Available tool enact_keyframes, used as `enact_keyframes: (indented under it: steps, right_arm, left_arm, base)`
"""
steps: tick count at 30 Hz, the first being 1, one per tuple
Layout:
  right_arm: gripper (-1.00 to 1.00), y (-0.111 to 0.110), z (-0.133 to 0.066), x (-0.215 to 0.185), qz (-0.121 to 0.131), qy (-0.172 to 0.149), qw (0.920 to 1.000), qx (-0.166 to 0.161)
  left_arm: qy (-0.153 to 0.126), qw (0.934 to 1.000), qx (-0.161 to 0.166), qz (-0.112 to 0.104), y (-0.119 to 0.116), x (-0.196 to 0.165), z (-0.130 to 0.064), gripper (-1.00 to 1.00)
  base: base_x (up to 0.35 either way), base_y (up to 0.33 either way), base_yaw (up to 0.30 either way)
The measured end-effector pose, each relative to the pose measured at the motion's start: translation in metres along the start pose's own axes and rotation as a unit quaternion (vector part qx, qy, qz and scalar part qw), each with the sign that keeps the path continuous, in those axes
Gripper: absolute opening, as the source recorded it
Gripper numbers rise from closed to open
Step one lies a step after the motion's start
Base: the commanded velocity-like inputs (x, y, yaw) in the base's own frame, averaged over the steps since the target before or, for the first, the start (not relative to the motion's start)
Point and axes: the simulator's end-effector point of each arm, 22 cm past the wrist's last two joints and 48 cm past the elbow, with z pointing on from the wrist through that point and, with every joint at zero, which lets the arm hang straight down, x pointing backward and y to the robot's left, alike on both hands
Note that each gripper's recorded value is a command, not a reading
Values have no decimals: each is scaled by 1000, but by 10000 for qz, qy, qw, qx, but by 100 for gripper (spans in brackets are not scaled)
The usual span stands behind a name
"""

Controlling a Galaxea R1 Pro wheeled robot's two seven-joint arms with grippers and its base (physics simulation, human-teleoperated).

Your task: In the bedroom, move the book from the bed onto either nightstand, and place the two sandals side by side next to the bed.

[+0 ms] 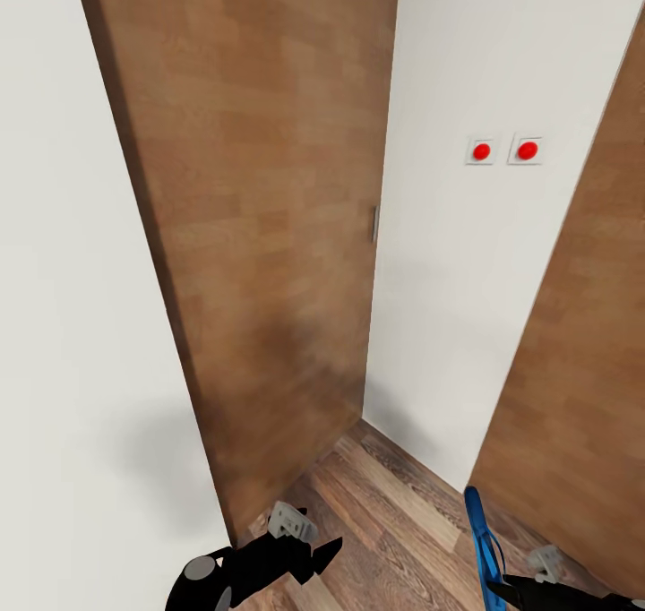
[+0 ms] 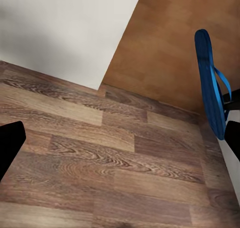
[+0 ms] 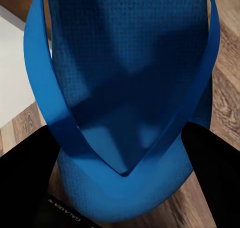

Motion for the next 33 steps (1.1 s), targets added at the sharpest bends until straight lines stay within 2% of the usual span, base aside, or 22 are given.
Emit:
enact_keyframes:
  steps: [33]
  right_arm:
    - [-100, 2, -3, -8, -61, -82, 9999, -4]
  left_arm:
    - [-68, 9999, -5, 74, -2, -8, -3, 100]
  base:
    - [0, 0, 0]
